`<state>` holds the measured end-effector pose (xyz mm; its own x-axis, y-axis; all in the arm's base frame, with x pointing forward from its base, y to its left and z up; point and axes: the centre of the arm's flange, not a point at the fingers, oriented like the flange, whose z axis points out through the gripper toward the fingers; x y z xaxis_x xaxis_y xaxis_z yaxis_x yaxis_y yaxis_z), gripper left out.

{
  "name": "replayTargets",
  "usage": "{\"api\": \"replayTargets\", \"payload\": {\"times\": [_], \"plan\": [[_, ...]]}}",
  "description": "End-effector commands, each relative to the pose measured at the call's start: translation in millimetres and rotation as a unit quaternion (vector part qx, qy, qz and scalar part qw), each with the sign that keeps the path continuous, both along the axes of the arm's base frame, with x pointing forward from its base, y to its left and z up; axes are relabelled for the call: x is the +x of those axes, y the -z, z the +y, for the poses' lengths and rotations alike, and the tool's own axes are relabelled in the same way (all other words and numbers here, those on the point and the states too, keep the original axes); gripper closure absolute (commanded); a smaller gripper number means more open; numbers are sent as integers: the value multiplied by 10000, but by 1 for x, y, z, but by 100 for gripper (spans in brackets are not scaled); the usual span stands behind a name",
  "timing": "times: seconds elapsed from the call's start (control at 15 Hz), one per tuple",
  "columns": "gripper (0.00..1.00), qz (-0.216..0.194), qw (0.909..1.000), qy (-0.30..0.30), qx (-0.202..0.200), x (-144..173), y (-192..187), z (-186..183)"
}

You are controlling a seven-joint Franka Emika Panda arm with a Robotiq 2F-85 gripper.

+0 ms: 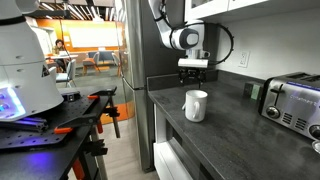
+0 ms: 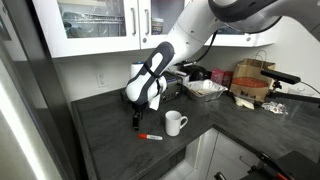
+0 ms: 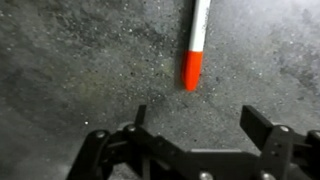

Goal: Put the red marker inside the white mug

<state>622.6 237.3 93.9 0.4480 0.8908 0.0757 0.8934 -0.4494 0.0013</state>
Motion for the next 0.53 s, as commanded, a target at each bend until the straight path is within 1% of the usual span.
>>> {"api": "replayTargets", "payload": {"times": [0.0, 0.2, 0.47], "plan": [[0, 107, 9999, -88, -59, 15, 20, 15], [0, 160, 9998, 75, 10, 12, 37, 14], [0, 251, 9993, 282, 70, 5, 49, -1]]}}
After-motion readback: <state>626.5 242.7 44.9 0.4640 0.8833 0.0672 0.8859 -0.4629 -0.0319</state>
